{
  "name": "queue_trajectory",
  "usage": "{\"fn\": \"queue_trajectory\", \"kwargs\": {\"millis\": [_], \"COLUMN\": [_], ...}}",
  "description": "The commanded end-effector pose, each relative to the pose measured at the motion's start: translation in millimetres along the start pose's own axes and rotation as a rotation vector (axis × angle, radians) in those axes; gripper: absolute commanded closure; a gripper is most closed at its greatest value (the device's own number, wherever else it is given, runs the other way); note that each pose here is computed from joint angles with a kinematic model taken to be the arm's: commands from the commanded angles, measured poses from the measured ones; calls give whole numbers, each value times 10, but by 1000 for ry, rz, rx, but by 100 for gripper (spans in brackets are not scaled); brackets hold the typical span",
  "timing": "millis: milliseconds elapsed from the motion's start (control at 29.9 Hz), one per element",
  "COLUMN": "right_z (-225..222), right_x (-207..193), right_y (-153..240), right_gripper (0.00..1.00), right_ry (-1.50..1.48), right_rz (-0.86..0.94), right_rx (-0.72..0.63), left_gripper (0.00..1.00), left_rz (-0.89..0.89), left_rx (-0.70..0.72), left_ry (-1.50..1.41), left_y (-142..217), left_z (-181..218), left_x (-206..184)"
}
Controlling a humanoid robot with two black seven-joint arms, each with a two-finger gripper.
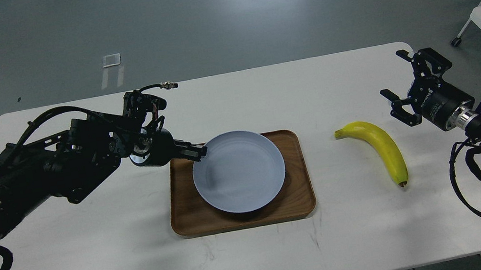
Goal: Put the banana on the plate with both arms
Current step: 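Lower the plate onto the tray and open the left gripper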
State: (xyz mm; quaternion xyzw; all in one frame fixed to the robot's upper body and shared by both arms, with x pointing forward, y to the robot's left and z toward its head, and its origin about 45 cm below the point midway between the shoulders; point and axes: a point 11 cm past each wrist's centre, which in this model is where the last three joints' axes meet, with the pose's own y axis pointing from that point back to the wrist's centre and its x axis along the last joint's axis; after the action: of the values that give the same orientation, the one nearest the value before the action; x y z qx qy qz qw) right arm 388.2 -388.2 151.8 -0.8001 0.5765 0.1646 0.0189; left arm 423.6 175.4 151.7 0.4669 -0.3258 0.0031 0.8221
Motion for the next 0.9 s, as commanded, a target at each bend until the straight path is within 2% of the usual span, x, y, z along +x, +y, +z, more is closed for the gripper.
{"fn": "queue_trajectory", "kwargs": {"millis": [0,869], "right_z": [-1,32], "right_x": [5,10], "right_y": [3,20], "right_gripper": [0,0], "right_ry": [1,-1], "right_rz": [1,4], "right_rx": [0,-7], "left_gripper": [100,100], "left_rz": [-6,-9], "left_rx": [-7,-17], "left_ry": [8,21], "left_y": [-29,-212], "left_z": [8,135], "left_x": [-45,-41]}}
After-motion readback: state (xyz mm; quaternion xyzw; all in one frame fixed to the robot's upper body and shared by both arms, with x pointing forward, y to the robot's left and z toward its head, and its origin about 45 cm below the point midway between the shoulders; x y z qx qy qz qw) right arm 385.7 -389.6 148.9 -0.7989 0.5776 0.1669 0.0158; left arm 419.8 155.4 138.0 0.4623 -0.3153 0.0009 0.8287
